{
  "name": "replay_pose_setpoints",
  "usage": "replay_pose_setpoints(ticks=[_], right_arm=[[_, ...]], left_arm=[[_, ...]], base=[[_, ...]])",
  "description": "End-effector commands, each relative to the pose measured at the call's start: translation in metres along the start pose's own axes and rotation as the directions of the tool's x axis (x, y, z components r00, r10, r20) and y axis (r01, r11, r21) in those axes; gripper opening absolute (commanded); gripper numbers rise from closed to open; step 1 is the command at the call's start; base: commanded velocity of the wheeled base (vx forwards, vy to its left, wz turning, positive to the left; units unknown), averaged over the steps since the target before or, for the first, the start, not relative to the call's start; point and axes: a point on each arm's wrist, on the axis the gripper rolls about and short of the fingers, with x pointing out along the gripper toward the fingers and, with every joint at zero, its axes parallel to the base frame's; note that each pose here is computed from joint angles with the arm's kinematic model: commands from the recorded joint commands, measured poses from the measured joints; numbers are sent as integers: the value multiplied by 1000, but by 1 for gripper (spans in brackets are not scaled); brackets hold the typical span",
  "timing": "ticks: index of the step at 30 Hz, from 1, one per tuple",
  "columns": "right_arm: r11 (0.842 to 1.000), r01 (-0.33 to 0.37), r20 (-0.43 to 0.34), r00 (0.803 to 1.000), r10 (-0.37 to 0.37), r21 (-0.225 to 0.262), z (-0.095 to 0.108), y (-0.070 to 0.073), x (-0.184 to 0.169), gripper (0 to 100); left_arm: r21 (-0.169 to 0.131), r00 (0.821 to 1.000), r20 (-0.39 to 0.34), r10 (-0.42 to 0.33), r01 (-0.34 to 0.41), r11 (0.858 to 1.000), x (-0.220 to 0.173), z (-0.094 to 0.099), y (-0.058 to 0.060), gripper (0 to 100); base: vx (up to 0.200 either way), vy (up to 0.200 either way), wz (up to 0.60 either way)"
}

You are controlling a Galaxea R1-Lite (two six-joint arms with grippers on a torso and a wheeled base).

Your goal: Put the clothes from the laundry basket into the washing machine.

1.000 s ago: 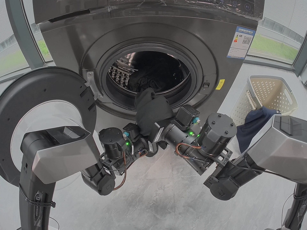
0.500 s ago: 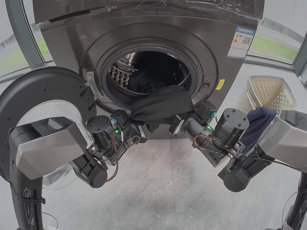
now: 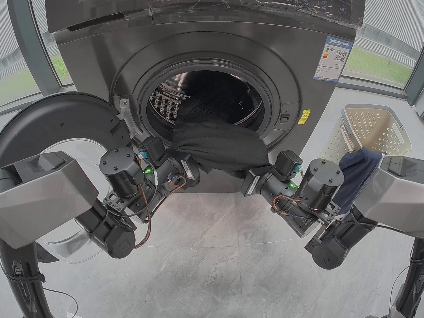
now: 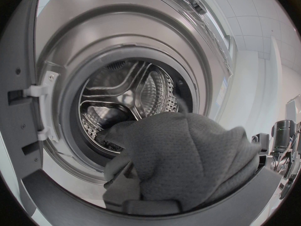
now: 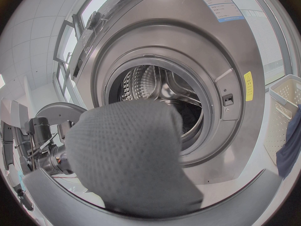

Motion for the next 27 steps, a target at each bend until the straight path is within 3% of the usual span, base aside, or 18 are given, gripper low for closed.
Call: replay_pose_setpoints(ticks=[1,6,8,12,15,19,21,24,27], right_arm=[[1000,-24,-6,1000,24,5,1,6,-4,100],[996,-92,-72,993,90,-21,1,11,-26,100],[989,-145,-115,983,140,-41,4,12,-43,100],[979,-192,-186,966,178,-62,2,9,-65,100],[974,-217,-253,948,193,-69,-1,8,-87,100],[974,-216,-303,935,185,-71,-2,4,-106,100],[979,-189,-327,932,154,-78,-6,-3,-111,100],[988,-120,-320,944,85,-92,-5,-15,-109,100],[993,-70,-305,952,37,-97,-4,-20,-107,100]], left_arm=[[-1,1000,11,-3,3,1000,-3,7,-2,0],[0,1000,9,3,-3,1000,-4,7,-1,0],[-1,998,24,62,-62,998,-3,10,3,0],[0,996,27,90,-90,996,-6,12,4,0],[2,995,27,97,-97,995,-19,24,5,0],[5,996,-18,86,-86,996,-46,32,3,0],[8,997,-67,36,-36,999,-72,37,-3,0],[13,991,-128,-33,35,999,-99,39,-8,0],[20,989,-147,-33,36,999,-107,38,-8,0]], base=[[0,0,0],[0,0,0],[0,0,0],[0,0,0],[0,0,0],[0,0,0],[0,0,0],[0,0,0],[0,0,0]])
